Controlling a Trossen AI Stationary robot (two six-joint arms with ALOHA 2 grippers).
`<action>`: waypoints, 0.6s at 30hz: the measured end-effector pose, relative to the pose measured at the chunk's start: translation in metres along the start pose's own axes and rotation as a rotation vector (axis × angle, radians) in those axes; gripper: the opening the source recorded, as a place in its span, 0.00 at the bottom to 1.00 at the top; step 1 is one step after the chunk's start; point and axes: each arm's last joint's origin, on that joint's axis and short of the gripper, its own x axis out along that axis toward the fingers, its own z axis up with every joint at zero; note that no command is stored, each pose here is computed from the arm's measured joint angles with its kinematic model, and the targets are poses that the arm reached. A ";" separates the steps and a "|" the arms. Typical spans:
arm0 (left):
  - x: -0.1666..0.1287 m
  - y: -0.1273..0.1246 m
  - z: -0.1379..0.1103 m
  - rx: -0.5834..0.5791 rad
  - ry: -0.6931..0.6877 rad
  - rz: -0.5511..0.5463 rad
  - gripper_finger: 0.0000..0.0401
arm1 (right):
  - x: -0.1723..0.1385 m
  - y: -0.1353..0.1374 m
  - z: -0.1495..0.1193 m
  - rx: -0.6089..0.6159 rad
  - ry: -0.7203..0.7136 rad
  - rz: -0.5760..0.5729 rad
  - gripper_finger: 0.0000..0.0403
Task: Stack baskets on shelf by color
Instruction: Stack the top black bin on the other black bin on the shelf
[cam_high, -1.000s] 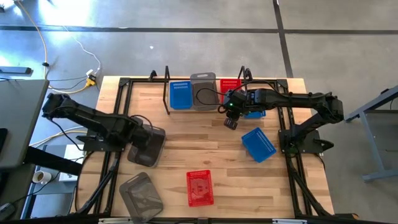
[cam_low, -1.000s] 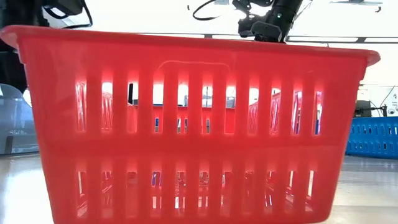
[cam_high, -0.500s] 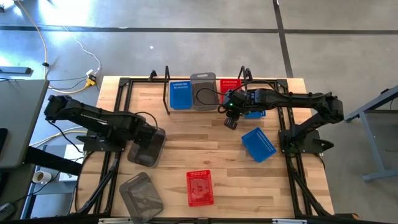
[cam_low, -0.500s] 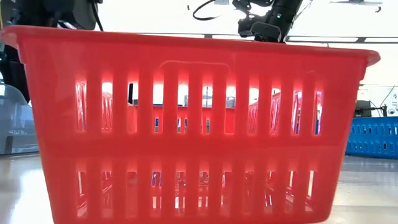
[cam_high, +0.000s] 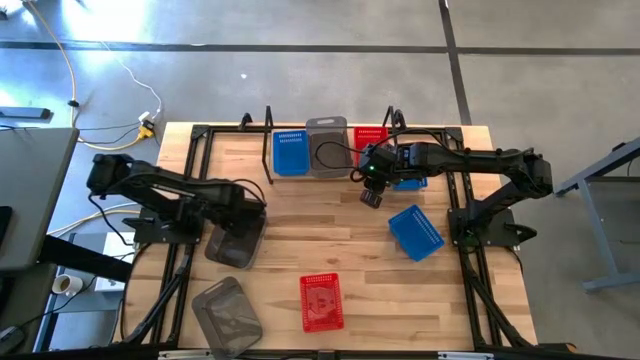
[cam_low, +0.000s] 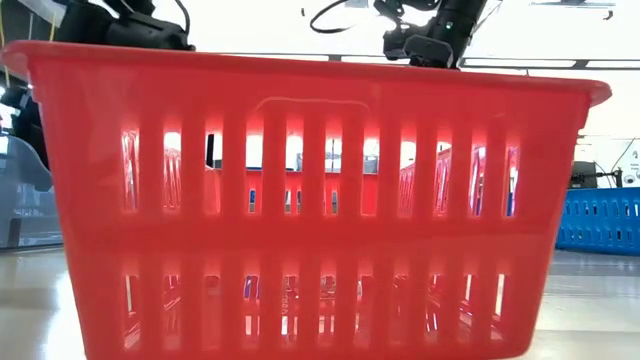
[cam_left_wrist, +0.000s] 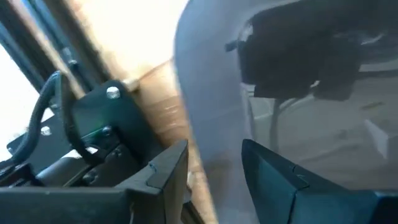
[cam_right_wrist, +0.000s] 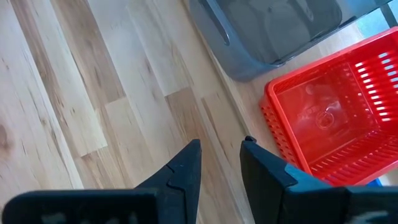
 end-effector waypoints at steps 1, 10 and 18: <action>0.001 -0.002 0.001 0.006 0.005 -0.005 0.35 | 0.000 0.000 0.000 0.000 0.001 0.000 0.24; 0.003 -0.003 0.002 0.021 0.020 0.016 0.18 | 0.000 0.000 0.000 -0.001 0.002 0.000 0.24; -0.002 -0.001 0.001 -0.053 0.007 -0.011 0.03 | 0.000 0.000 0.000 -0.004 0.004 0.006 0.24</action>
